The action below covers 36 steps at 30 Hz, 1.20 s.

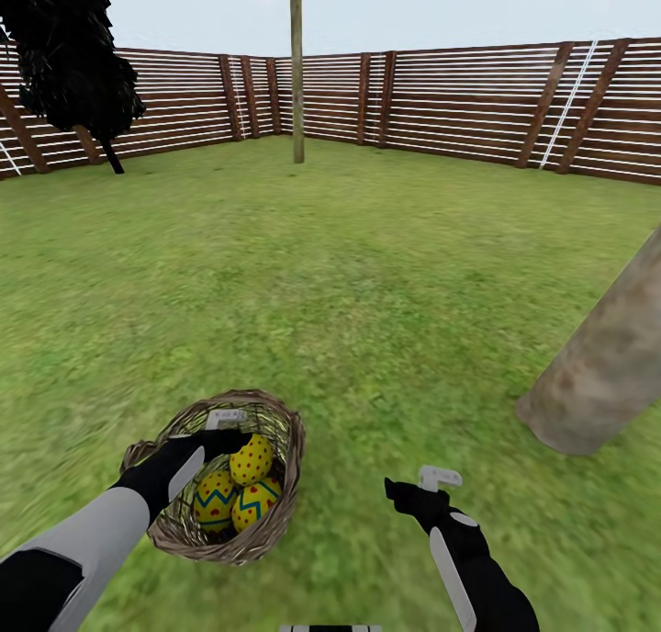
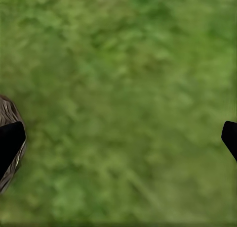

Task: Take the three Easter eggs out of the wicker basket on the lawn in the garden, then place them on the lawn next to a single tree (choose any tree) so that all three eggs are next to the same tree and none are left in the basket.

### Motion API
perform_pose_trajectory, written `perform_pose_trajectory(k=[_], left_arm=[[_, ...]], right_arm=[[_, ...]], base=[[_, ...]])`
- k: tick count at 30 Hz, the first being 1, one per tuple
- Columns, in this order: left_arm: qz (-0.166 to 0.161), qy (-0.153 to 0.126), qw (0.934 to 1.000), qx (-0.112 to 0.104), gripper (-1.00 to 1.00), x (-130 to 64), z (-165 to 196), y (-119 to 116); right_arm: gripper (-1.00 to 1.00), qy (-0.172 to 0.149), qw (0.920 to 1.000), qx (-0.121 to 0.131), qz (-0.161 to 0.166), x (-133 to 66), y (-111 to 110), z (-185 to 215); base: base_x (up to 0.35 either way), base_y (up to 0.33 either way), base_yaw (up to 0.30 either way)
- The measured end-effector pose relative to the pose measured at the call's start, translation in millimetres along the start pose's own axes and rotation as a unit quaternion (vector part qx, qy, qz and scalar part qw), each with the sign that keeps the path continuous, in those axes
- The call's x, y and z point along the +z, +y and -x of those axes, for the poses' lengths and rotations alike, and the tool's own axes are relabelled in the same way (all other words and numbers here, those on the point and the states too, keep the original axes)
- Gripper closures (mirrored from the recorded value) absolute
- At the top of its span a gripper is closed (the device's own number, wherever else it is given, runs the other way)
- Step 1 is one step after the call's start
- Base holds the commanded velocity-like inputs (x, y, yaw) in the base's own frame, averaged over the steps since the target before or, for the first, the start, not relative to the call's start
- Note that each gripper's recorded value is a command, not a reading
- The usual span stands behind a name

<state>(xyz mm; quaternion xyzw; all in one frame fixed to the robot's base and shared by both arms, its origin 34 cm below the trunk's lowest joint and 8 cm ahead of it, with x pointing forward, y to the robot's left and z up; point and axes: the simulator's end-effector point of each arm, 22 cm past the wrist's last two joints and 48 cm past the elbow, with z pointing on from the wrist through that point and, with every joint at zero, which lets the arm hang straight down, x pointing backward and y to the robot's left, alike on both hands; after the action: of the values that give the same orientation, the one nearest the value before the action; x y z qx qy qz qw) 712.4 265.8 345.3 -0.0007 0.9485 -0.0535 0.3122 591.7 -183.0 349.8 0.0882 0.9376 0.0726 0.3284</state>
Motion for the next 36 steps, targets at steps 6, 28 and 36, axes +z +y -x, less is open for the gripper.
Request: perform_pose_trajectory(k=[6,28,36], left_arm=[[0.0,0.0,1.0,0.0,-1.0,1.4,-1.9,0.3],[-0.001,-0.006,1.0,0.002,-1.0,26.8,-29.7,2.5],[-0.001,-0.008,1.0,0.002,-1.0,26.6,-28.5,2.0]], right_arm=[[-1.0,0.001,1.0,0.0,0.0,1.4,-0.5,-2.3],[-1.0,-0.046,0.9989,0.002,0.008,8.0,-3.7,4.2],[-1.0,-0.037,0.9985,-0.016,0.037,-50.4,19.3,2.2]], base=[[0.0,0.0,0.0],[0.0,0.0,0.0],[0.0,0.0,0.0]])
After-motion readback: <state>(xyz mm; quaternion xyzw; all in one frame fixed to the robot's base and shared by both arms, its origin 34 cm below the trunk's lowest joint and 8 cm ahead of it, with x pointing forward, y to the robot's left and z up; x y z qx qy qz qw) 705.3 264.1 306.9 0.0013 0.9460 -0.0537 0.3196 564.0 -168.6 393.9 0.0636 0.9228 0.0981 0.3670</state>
